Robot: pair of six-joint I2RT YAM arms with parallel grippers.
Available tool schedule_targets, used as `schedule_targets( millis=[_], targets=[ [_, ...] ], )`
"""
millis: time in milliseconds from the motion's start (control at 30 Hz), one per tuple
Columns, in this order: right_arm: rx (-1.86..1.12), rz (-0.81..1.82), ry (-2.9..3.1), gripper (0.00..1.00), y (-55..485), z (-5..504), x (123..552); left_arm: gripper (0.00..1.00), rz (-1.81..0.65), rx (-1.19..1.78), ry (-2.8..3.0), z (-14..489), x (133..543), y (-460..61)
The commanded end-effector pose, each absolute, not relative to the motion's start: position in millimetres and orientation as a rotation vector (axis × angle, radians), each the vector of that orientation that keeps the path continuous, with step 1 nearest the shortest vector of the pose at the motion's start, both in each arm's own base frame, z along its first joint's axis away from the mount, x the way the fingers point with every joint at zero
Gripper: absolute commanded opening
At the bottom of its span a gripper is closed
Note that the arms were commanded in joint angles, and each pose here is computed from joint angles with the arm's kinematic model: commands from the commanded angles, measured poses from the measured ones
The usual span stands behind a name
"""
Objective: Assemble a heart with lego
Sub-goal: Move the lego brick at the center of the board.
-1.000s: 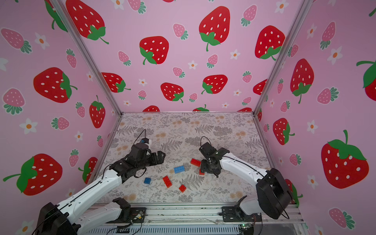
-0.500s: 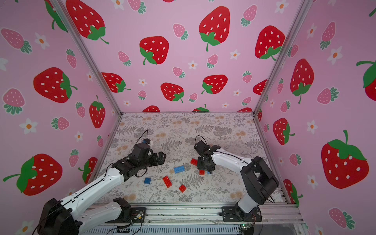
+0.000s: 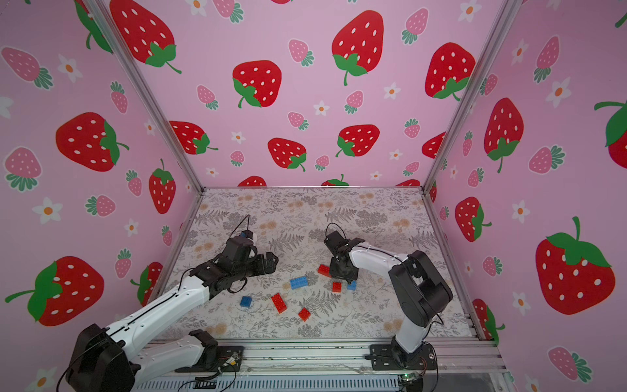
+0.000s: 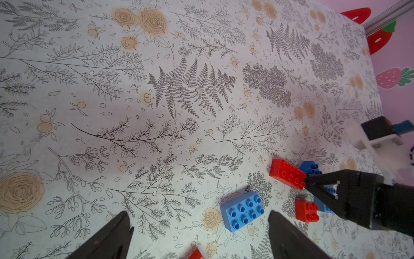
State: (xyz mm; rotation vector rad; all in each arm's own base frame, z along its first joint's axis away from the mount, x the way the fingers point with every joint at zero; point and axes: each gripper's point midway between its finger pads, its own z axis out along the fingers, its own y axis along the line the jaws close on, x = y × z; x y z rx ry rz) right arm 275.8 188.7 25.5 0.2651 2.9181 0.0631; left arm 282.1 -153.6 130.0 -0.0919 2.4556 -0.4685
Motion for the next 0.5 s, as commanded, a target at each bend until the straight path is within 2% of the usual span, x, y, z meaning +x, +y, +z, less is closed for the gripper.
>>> schedule_targets(
  millis=[0,467],
  targets=[
    [0.259,0.062,2.868,0.36,189,32,299,0.99,-0.461,-0.070,2.449,141,287,-157],
    [0.182,0.167,2.841,0.36,229,27,360,0.99,-0.435,-0.085,2.470,135,295,-159]
  ],
)
